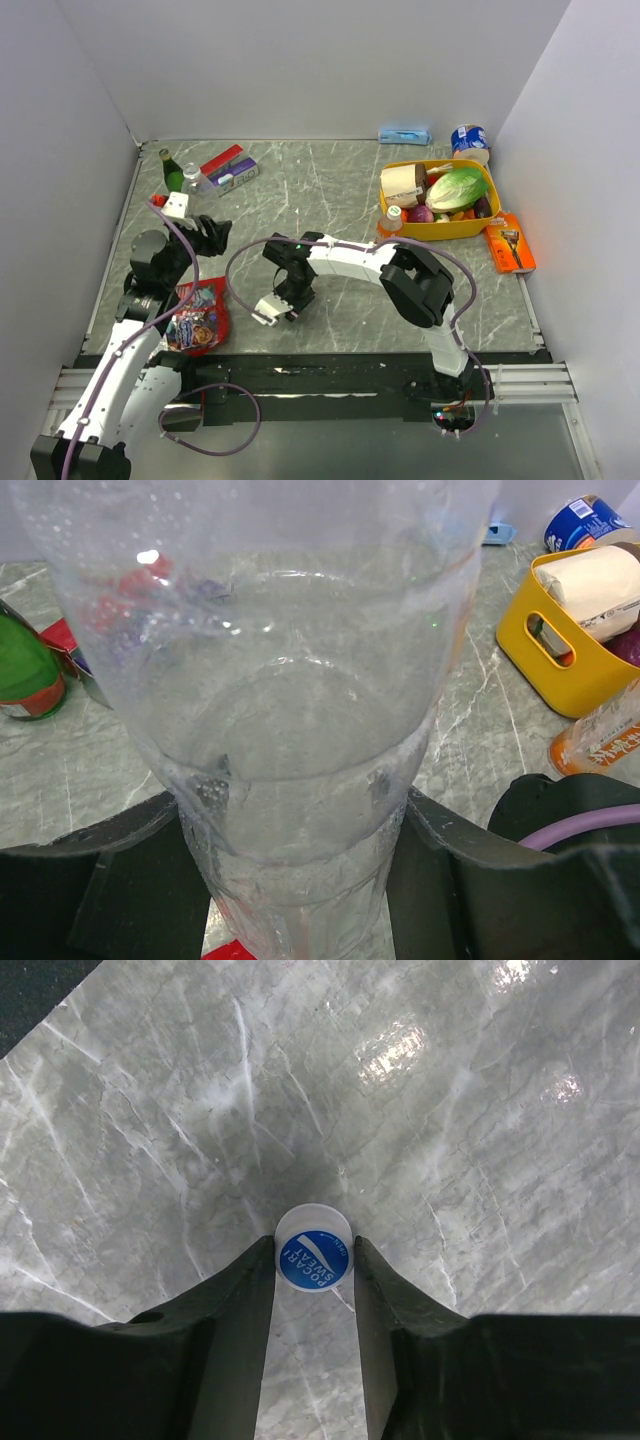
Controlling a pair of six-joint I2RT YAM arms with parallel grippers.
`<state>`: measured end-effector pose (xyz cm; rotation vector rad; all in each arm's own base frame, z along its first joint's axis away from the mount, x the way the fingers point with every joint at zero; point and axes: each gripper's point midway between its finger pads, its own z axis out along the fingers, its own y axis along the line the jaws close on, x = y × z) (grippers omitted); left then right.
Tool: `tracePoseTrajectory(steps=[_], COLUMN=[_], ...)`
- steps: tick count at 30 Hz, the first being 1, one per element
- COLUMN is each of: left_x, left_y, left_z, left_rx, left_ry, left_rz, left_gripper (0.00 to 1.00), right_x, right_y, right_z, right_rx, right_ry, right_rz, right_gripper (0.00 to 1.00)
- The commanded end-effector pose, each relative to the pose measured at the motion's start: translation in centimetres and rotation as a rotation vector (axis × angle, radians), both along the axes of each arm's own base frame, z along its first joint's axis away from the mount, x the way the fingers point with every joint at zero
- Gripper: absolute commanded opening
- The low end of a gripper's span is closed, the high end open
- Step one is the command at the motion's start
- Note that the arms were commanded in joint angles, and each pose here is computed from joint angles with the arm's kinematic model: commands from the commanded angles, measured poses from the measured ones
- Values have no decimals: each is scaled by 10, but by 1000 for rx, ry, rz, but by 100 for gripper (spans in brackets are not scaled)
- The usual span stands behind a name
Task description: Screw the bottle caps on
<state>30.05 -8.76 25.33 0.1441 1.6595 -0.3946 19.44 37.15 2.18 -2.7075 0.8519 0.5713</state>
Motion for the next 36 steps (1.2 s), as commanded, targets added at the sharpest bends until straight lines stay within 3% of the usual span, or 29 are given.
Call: tracePoseTrajectory(steps=[1, 7, 13, 14, 18, 25, 36], left_x=[3, 7, -13, -15, -37, -72, -80], left_y=[-5, -19, -79, -85, -122, -174, -191], left_z=[14, 3, -39, -46, -71, -70, -64], left_rx=[-28, 32, 258, 338, 446, 453, 446], left_ry=[-49, -91, -173, -211, -277, -366, -383], left_rz=[-26, -124, -532, -581, -777, -968, -987], left_gripper=[1, 1, 1, 1, 1, 1, 1], right_x=[2, 29, 38, 33, 20, 2, -15], right_y=[14, -17, -80, -88, -106, -95, -79], right_z=[18, 79, 208, 239, 291, 316, 294], right_rx=[60, 123, 318, 375, 493, 565, 477], right_ry=[-14, 8, 37, 14, -65, -67, -59], right_rz=[-30, -268, -519, -538, -547, -542, -418], right_gripper=[35, 25, 23, 22, 22, 24, 25])
